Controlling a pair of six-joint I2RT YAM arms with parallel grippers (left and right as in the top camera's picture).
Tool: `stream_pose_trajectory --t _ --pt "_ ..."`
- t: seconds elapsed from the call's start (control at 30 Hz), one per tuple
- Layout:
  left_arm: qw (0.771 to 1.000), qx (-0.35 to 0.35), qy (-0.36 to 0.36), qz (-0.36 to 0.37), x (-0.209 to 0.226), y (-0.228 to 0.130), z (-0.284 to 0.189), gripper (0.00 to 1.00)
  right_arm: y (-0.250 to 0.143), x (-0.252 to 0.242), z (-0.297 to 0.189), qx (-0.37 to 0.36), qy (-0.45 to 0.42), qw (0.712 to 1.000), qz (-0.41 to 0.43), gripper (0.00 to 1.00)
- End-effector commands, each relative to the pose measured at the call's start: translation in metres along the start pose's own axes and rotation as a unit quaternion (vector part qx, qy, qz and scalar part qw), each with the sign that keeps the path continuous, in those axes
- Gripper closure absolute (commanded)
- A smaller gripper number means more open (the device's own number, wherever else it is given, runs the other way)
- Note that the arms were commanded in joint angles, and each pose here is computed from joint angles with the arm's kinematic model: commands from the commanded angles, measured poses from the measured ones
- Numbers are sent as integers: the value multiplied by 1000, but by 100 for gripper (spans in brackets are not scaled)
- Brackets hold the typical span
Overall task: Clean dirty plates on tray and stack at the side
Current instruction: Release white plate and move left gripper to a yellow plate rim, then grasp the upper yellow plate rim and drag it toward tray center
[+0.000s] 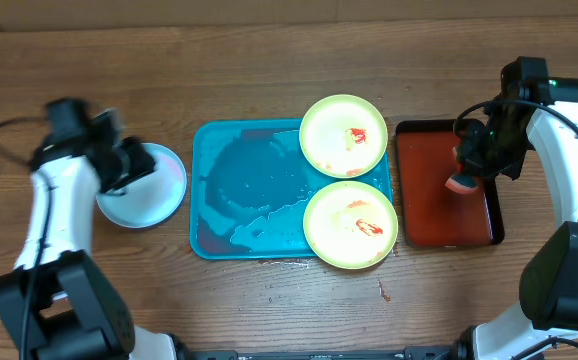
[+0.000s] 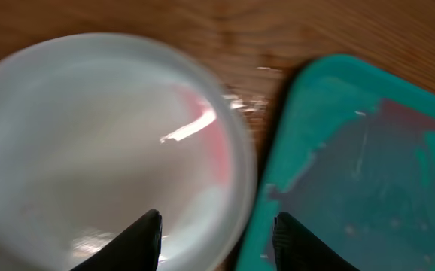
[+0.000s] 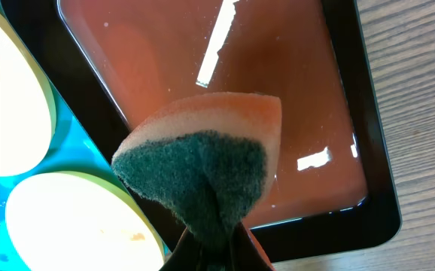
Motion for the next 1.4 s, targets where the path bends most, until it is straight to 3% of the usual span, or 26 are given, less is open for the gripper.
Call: stream_pose_trajectory --t 0.0,0.4,0.77,1.2,1.27,1.37 --pt "999 -9 -15 52 -47 -1 -3 49 -2 0 -3 -4 -4 1000 -4 96" --pt "985 -51 -122 106 -166 -4 11 57 -1 1 -3 -5 -4 1000 -4 96" --pt "975 55 -108 184 -276 -33 78 56 -1 1 -3 -5 -4 1000 -4 96" --pt "970 122 -98 186 -295 -89 151 62 -1 1 -3 -5 -4 1000 -4 96" --pt "969 127 -95 187 -294 -93 155 67 -1 1 -3 -5 -4 1000 -4 96" --pt "969 125 -96 188 -294 -92 156 83 -1 1 -3 -5 -4 1000 -4 96"
Point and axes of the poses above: each gripper's point midway between its finger pads, its own z axis out along the fingers, its own x axis along the line the jaws close on, y = z × x, the point moved 1 cm from there along -z, back along the fingers, and after that the axes turned 4 degrees about -z, right-handed, at the moved point
